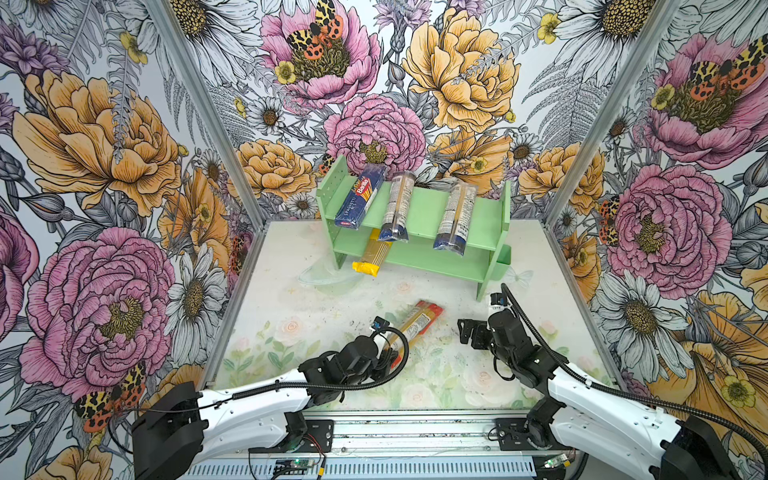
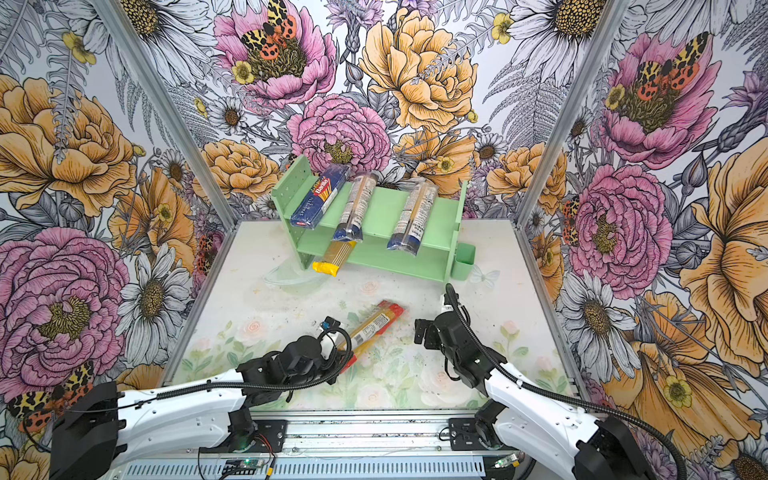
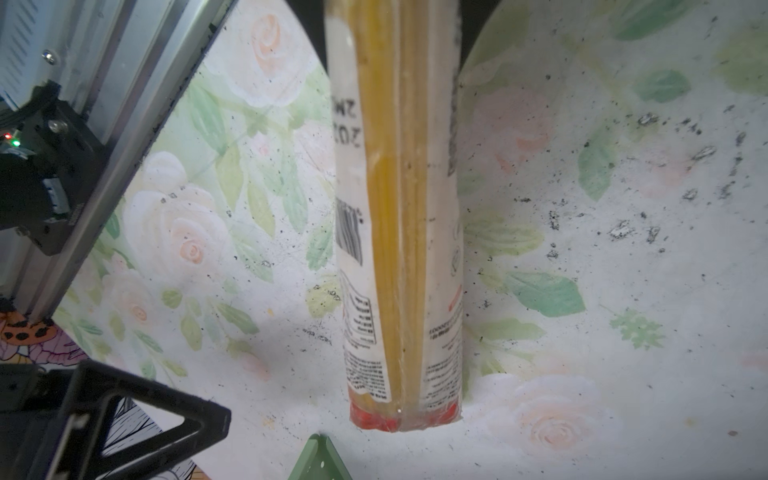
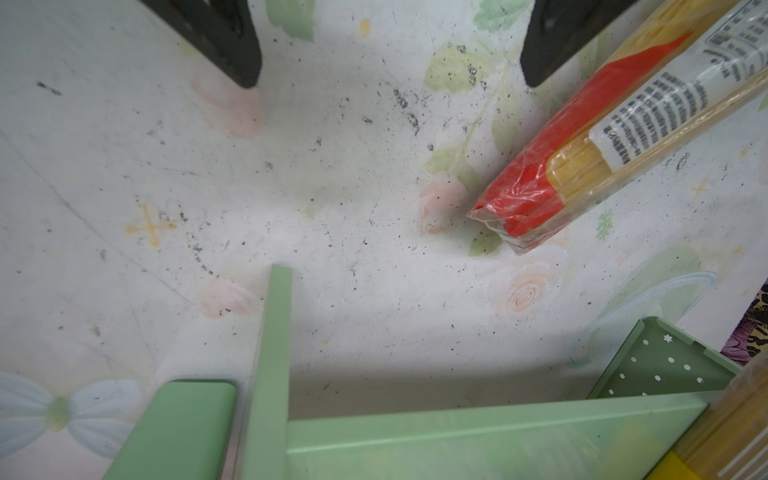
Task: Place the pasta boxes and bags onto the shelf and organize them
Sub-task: 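Open the right gripper and draw it back while the left gripper lifts the bag upright, then carry the upright red-topped bag toward the shelf's lower tier with the left gripper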
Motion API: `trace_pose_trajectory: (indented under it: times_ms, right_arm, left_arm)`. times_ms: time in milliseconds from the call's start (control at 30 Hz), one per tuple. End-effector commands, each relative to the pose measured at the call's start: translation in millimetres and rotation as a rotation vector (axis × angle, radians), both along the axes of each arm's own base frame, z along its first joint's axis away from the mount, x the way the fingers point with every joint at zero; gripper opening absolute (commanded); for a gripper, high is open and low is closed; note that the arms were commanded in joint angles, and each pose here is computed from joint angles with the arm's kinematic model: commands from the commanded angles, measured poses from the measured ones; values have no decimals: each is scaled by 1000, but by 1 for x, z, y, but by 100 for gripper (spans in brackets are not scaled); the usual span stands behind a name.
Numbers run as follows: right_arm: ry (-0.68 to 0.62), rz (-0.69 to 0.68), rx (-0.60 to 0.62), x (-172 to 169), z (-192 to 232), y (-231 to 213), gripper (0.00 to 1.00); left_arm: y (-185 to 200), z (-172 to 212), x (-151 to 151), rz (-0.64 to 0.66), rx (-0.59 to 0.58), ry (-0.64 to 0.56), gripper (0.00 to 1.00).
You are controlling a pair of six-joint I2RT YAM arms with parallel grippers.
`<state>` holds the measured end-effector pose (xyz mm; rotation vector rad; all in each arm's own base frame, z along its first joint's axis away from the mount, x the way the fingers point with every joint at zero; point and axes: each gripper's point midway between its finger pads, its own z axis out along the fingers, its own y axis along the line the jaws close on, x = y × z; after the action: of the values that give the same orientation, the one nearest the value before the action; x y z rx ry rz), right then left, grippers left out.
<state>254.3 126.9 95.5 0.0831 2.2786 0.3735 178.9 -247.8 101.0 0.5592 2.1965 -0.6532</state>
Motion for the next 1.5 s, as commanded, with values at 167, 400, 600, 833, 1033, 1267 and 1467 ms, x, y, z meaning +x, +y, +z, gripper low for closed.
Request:
trace_pose_trajectory:
  times_ms: [167,400,600,833,1033,1267,1467]
  right_arm:
    - [-11,9,-1,5,9,1,100]
    - [-1,13,-3,7,9,4,100]
    - [-2,10,-2,7,9,3,100]
    - [-1,9,-3,7,8,2,99]
    - [5,7,-7,6,5,1,100]
    - [8,5,-7,6,4,0,99]
    - [12,6,-2,5,2,1,99]
  left_arm:
    - [2,85,19,85,-185,-177,0]
    - [9,111,18,101,-236,-214,0]
    - [5,130,14,75,-284,-226,0]
    - [5,150,10,52,-303,-228,0]
    - [13,166,11,82,-343,-265,0]
    - [21,180,22,169,-401,-313,0]
    - [21,189,34,218,-437,-351,0]
